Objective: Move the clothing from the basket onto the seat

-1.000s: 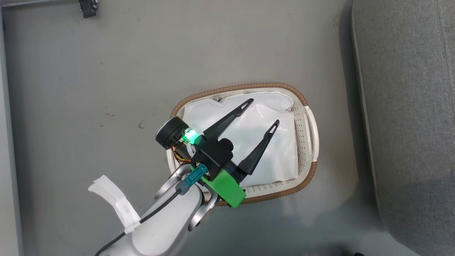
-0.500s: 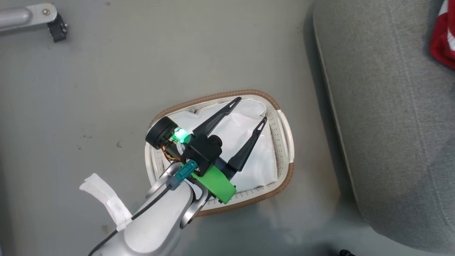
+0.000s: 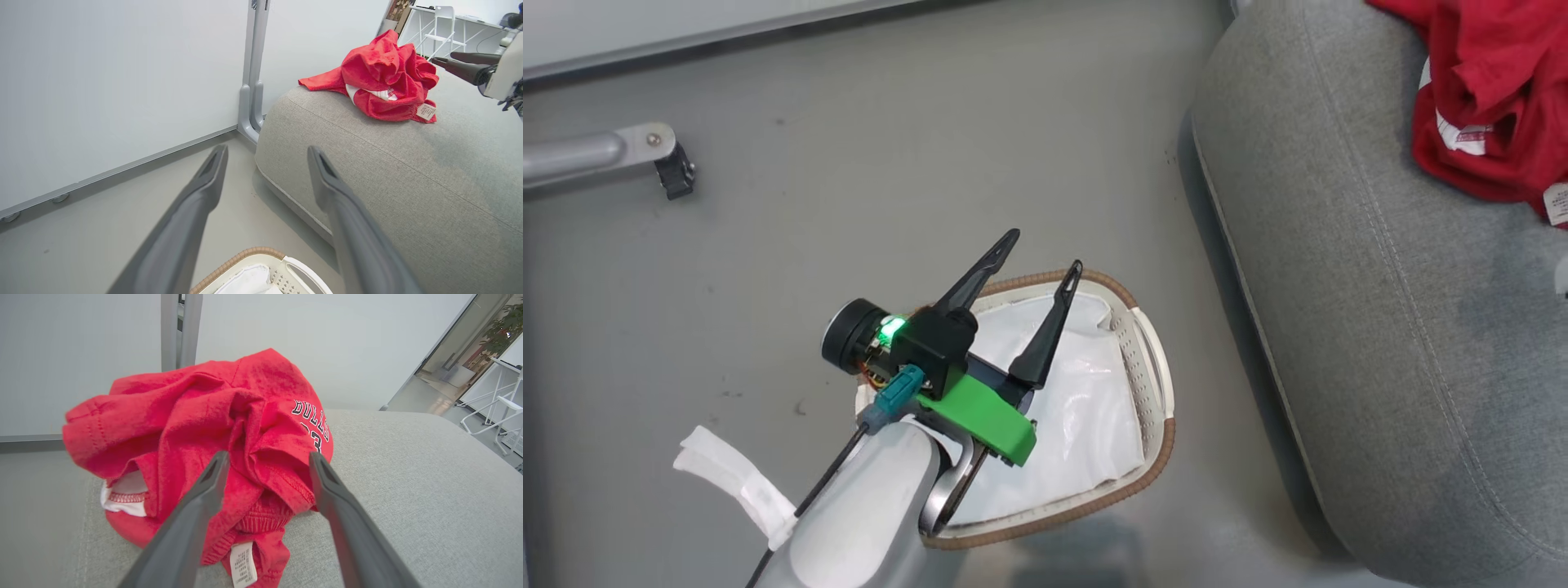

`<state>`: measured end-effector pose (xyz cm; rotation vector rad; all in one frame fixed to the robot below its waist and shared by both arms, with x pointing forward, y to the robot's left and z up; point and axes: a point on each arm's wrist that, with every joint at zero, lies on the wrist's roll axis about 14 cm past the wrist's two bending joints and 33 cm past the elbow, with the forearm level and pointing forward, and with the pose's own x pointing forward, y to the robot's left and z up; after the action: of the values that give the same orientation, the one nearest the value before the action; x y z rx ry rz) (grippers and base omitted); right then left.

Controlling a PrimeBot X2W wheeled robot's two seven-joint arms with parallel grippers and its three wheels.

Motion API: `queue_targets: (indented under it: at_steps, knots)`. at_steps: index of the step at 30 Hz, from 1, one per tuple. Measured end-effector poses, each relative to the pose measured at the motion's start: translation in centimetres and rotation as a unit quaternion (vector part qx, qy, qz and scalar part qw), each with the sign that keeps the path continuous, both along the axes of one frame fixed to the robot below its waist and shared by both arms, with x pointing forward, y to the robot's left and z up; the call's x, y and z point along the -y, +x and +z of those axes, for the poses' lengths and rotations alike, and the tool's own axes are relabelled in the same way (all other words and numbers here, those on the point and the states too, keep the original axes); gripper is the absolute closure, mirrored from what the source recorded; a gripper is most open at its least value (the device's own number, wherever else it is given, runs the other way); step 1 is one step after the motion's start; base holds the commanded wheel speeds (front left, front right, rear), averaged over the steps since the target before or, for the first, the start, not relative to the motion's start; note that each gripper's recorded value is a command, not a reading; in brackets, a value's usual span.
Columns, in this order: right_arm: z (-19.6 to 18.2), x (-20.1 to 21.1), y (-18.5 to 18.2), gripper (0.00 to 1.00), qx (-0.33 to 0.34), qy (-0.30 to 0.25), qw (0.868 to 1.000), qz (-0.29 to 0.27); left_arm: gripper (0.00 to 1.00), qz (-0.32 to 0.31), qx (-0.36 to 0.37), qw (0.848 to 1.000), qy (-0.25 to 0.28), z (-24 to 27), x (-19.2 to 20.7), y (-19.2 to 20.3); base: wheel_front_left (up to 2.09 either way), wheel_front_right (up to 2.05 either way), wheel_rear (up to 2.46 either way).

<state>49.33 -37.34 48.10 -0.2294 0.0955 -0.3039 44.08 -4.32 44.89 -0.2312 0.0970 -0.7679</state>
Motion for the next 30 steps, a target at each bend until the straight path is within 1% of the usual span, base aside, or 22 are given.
queue_targets:
  at_steps: [5, 8, 13, 18, 23, 27, 30]
  knots:
    - [3.5, -1.3, 0.1, 0.00, 0.034, -0.005, 0.999, 0.022, 0.00, 0.052, 0.012, 0.998, -0.026, 2.7, -2.0, 0.1, 0.00, 0.00, 0.00]
    - [5.2, -2.8, 0.3, 0.00, 0.053, 0.000, 0.998, 0.041, 0.00, 0.086, 0.022, 0.996, -0.031, 4.0, -3.8, 0.0, 0.00, 0.00, 0.00]
    - [7.5, -7.1, 0.6, 0.00, 0.097, 0.024, 0.991, 0.085, 0.00, 0.152, 0.035, 0.987, -0.037, 5.6, -7.6, -0.4, 0.00, 0.00, 0.00]
    - [7.5, -12.9, 0.4, 0.00, 0.111, 0.058, 0.982, 0.138, 0.00, 0.215, 0.038, 0.975, -0.027, 5.9, -11.6, -1.4, 0.00, 0.00, 0.00]
    - [7.0, -18.3, -0.5, 0.00, 0.117, 0.102, 0.970, 0.185, 0.00, 0.280, 0.034, 0.959, -0.020, 5.7, -16.1, -2.9, 0.00, 0.00, 0.00]
    - [6.6, -21.3, -1.7, 0.00, 0.117, 0.124, 0.962, 0.212, 0.00, 0.325, 0.025, 0.945, -0.014, 5.0, -19.2, -4.4, 0.00, 0.00, 0.00]
    - [5.8, -22.2, -2.9, 0.00, 0.113, 0.142, 0.959, 0.218, 0.00, 0.348, 0.018, 0.937, -0.012, 4.5, -20.9, -5.5, 0.00, 0.00, 0.00]
